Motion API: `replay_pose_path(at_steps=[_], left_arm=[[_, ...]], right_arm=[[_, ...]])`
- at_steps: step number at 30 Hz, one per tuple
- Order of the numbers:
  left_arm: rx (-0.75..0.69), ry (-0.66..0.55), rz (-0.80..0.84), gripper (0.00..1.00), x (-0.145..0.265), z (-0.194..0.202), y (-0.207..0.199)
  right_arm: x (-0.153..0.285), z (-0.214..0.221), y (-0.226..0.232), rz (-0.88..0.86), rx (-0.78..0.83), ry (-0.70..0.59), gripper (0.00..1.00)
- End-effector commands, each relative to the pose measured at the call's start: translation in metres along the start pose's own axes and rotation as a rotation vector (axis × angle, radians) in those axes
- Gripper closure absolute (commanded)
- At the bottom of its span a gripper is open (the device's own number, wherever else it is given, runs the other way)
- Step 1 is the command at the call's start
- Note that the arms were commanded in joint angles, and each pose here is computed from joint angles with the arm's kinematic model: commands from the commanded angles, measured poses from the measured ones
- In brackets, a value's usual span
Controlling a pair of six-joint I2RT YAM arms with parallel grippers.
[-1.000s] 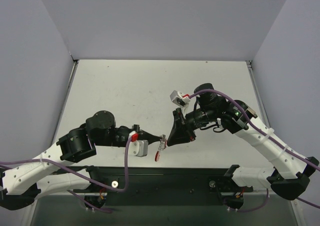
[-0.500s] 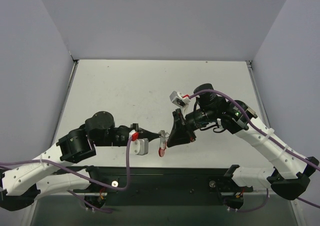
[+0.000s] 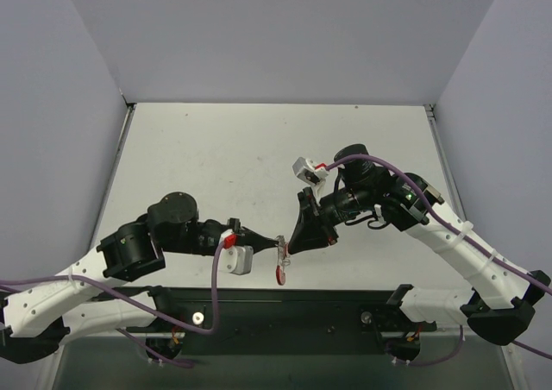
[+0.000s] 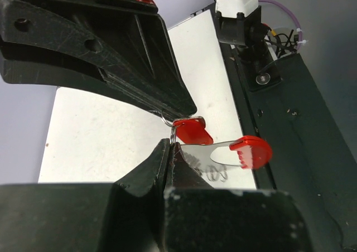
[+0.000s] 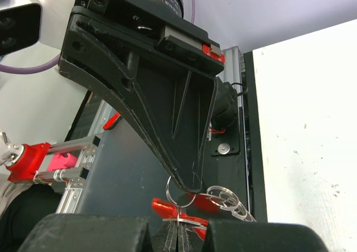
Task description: Put the keys on the keyring
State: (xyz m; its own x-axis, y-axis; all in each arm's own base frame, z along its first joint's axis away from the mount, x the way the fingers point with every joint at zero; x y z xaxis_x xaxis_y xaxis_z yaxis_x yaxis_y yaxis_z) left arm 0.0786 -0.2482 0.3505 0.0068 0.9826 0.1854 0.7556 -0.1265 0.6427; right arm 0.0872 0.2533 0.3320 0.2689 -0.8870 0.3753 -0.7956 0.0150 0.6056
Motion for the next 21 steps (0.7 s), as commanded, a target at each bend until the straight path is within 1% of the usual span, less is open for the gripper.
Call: replay_pose_path(at_steps=[1,9,16,21], left_arm=[[-0.03,-0.115,-0.023,1.0,-0.001,-0.029,0.013],[-0.03,-0.104,-0.025,1.0,-0.005,-0.025,0.015],[-0.033,-0.094,-0.067,1.0,-0.006,-0.023,0.02],[-0.031,-0.063,-0.084,1.0,-0.007,-0.017,0.022]], right_arm=[[0.001,-0.003,0.007,-0.032,0.031,-0.012,1.0],[0.0,-0.002,0.006,-0.03,0.026,-0.01,1.0],[0.0,-0.002,0.007,-0.034,0.019,-0.006,1.0],[0.001,-0.003,0.008,-0.037,0.022,-0.008,1.0]])
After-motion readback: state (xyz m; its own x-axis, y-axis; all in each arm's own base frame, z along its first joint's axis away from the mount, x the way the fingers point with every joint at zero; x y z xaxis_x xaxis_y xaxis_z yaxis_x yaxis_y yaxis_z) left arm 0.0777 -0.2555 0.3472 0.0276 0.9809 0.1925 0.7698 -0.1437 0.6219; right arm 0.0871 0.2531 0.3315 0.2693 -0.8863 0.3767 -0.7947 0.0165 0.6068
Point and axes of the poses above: each gripper's point midway between its finger pads, its own x axis back along the fingers, its own y axis along the line the jaws close on, z = x × y, the point moved 4 cm from there along x, back along the fingers, and after that the axes turned 13 degrees about -x, right-handed, at the moved point
